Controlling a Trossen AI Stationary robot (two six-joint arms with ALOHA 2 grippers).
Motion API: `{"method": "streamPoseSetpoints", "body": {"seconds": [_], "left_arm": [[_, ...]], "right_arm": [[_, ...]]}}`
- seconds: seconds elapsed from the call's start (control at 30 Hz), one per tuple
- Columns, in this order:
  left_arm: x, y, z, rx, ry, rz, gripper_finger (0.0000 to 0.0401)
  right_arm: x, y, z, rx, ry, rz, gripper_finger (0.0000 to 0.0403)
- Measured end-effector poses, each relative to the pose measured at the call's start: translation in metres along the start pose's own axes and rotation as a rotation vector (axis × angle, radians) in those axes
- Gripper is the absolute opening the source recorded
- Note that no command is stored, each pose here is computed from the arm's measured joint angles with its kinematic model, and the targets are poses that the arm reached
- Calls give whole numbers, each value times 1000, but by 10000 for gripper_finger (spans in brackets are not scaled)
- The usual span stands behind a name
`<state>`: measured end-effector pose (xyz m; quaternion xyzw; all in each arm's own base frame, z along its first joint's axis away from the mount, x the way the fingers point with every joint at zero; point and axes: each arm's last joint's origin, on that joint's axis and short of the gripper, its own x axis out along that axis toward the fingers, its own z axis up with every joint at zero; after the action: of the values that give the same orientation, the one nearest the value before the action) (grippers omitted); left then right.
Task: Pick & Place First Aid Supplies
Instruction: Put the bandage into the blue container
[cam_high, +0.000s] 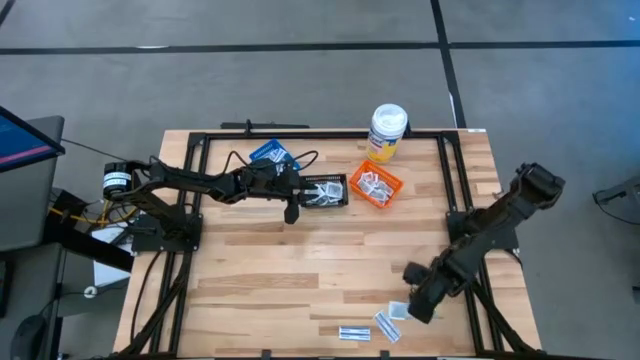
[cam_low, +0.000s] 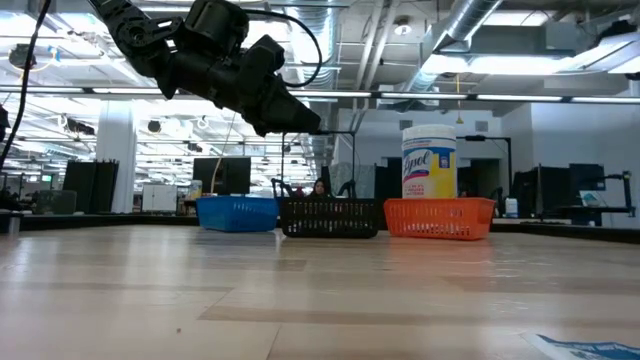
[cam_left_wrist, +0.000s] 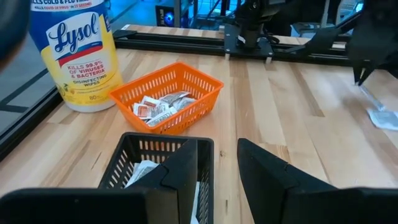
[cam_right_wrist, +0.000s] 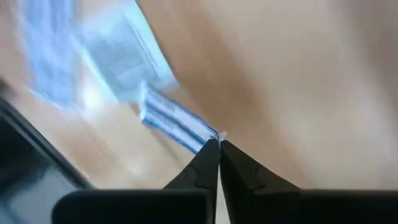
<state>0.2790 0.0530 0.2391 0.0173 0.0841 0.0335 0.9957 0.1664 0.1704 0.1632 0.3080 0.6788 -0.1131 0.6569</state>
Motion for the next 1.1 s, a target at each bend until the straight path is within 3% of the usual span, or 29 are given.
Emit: {"method": "streamPoseSetpoints", "body": {"seconds": [0.1,0.17,0.33,0.43,0.57,0.77,0.9,1.1], "left_arm": [[0,-3,1,8,-6,-20,115],[1,-7,1,11,-12,-54,115],[3,-21,1,17,-19,-174,115],[6,-30,-2,22,-6,-204,115],[10,-36,-7,29,8,-191,115],[23,-35,-20,86,21,-124,126],[33,-36,-37,84,77,-110,143],[34,-32,-37,141,74,-2,156]], "right_arm": [[-18,-2,13,-89,-266,11,4],[-26,-7,24,-148,-433,-46,9],[-40,-16,63,-322,-848,-342,11],[-39,-15,95,-390,-1003,-517,5],[-37,-15,138,-364,-1072,-518,3],[-35,-20,181,-322,-1094,-309,3],[-27,-24,192,-318,-1081,-292,2],[-17,-24,196,-353,-1045,-275,3]]}}
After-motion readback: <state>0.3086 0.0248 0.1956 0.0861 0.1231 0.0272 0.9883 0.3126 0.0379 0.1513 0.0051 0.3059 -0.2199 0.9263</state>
